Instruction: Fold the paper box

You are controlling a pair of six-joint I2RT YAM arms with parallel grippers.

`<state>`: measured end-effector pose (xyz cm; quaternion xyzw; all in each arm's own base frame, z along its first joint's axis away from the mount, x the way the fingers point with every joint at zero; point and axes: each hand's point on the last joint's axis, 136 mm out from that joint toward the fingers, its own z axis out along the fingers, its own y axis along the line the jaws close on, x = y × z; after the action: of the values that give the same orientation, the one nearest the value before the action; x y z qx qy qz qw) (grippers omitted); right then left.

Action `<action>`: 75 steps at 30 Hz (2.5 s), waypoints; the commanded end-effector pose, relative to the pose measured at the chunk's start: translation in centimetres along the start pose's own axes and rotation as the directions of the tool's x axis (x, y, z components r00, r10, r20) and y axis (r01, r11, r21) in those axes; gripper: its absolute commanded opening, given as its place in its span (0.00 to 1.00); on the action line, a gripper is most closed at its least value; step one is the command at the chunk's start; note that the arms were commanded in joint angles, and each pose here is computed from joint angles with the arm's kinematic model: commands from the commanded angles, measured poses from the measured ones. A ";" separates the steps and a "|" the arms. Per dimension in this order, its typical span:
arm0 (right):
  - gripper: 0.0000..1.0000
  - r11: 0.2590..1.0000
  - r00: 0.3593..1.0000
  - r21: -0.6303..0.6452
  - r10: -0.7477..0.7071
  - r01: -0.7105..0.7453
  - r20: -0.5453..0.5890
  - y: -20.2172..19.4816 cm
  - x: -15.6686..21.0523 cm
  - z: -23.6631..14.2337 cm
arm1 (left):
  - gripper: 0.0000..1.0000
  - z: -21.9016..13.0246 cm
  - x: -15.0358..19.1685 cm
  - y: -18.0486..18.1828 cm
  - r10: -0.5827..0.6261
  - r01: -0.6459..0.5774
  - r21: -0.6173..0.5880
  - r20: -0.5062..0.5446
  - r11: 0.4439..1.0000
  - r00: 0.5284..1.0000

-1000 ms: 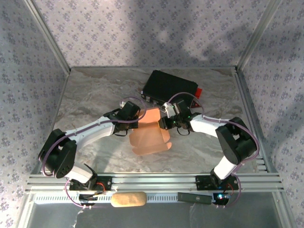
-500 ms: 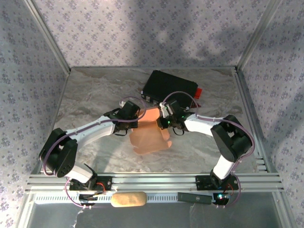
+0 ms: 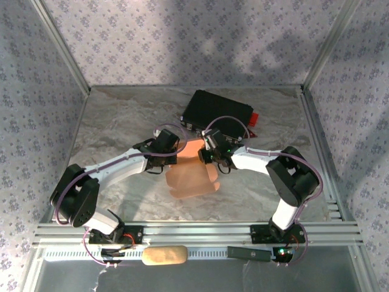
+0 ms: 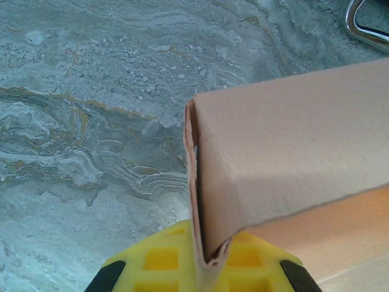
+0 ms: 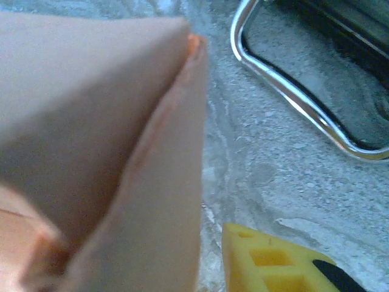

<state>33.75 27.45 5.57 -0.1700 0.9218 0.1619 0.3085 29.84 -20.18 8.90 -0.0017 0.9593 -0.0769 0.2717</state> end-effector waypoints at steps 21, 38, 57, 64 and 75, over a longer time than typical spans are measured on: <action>0.00 0.983 0.995 0.168 0.088 -0.080 -0.044 -0.2 0.5 -0.7 | 0.21 3.3 0.6 -1.1 -0.004 0.003 0.038 0.018 0.999 1.000; 0.00 0.969 0.987 0.211 0.142 -0.125 -0.069 0.3 0.3 -1.2 | 0.00 3.2 1.3 0.8 0.070 -0.039 -0.256 0.114 0.966 0.991; 0.00 0.967 0.982 0.208 0.171 -0.150 -0.083 -0.1 0.3 -1.1 | 0.36 2.7 2.4 -1.7 0.029 -0.031 0.013 0.132 0.999 0.991; 0.00 0.972 0.983 0.187 0.161 -0.142 -0.086 0.4 0.2 -1.1 | 0.33 2.6 1.6 -1.5 0.041 -0.041 -0.003 0.150 0.999 0.988; 0.00 0.973 0.983 0.187 0.156 -0.136 -0.096 0.5 0.4 -1.0 | 0.00 3.2 0.4 -1.0 0.005 0.002 -0.039 0.178 0.999 0.984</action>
<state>32.48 26.76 5.73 -0.0843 0.9587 0.0844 0.2581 29.99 -21.43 5.48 -0.0020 0.9373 -0.0629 0.3429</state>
